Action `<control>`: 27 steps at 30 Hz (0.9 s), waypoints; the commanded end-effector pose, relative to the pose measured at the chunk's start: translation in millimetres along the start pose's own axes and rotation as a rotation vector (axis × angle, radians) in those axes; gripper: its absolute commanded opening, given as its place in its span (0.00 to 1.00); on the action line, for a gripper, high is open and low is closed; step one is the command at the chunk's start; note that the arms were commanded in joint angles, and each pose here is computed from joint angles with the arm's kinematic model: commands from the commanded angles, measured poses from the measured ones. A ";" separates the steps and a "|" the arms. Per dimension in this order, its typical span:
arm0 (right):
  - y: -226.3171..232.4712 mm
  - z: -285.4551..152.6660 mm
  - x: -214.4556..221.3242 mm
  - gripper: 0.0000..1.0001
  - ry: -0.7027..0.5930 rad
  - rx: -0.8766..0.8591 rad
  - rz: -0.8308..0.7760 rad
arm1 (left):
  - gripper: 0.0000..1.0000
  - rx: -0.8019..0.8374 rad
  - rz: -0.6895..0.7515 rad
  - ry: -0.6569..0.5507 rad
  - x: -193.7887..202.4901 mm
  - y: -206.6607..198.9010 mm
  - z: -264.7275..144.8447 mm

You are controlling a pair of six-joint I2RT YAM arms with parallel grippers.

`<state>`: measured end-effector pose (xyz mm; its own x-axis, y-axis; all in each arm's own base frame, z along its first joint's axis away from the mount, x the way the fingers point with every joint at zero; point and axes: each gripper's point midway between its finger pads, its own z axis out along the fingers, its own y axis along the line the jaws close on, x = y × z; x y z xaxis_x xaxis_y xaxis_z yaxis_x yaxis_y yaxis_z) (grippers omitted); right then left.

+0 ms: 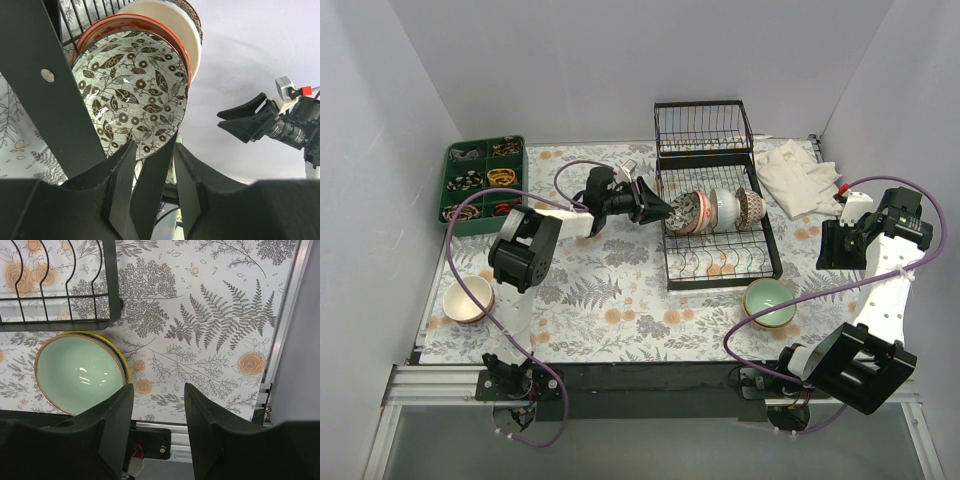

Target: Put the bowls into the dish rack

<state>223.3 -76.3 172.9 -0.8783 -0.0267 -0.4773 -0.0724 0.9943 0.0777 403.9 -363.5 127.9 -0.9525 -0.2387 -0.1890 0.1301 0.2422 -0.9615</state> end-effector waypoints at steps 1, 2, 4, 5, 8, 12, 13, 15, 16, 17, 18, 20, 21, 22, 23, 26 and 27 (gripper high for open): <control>-2.1 0.6 -3.1 0.54 -0.023 0.010 0.001 | 0.36 0.050 0.115 -0.037 -15.1 -37.9 -5.6; -2.0 -0.2 -2.8 0.54 -0.023 0.012 0.001 | 0.36 0.062 0.151 -0.037 -15.3 -42.0 -4.8; -2.1 -0.8 -3.3 0.54 -0.026 0.013 0.000 | 0.36 0.107 0.258 -0.027 -16.1 -62.7 -2.6; -2.4 -0.9 -2.7 0.54 -0.024 0.016 0.000 | 0.36 0.108 0.382 -0.016 -15.3 -63.6 -0.7; -1.7 -0.2 -1.6 0.54 -0.024 0.014 0.000 | 0.38 0.124 0.604 0.011 -18.3 -85.1 3.6; -1.1 0.8 -0.5 0.54 -0.020 0.009 -0.002 | 0.41 0.129 0.980 0.024 -22.7 -86.6 2.1; -1.1 1.1 -0.9 0.54 -0.019 0.007 -0.002 | 0.41 0.133 1.024 0.045 -19.6 -85.2 2.9; -1.5 1.0 -2.9 0.54 -0.025 0.006 -0.005 | 0.42 0.122 1.079 0.093 -11.9 -79.3 4.9; -1.5 0.6 -3.1 0.54 -0.025 0.006 -0.005 | 0.42 0.124 1.146 0.107 -10.8 -76.9 5.9; -2.0 1.0 -3.2 0.54 -0.024 0.007 -0.005 | 0.42 0.106 1.160 0.132 -6.7 -72.1 6.7; -1.9 1.0 -3.6 0.54 -0.026 0.007 -0.005 | 0.42 0.104 1.186 0.149 -0.1 -71.3 10.5; -1.7 1.7 -2.8 0.54 -0.023 0.005 -0.004 | 0.41 0.066 1.228 0.170 3.9 -61.9 14.2; -1.7 1.7 -2.8 0.54 -0.023 0.005 -0.004 | 0.42 0.063 1.234 0.181 8.8 -59.5 18.0; -1.3 2.0 -2.4 0.54 -0.023 0.003 -0.004 | 0.42 0.061 1.247 0.191 11.5 -56.3 19.9; -1.3 2.3 -1.5 0.54 -0.021 0.004 -0.003 | 0.42 0.057 1.251 0.197 14.2 -54.1 21.5; -1.3 2.2 -1.0 0.54 -0.019 0.005 -0.003 | 0.42 0.057 1.248 0.221 26.0 -48.9 27.7; -1.7 1.5 -1.0 0.54 -0.020 0.009 -0.005 | 0.42 0.050 1.249 0.229 30.6 -45.5 30.5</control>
<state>223.3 -76.9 168.4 -0.8798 -0.0270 -0.4746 -0.0718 0.9945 0.0765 384.4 -405.4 144.6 -0.3020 0.2703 -0.9142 0.9496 0.1692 -0.2637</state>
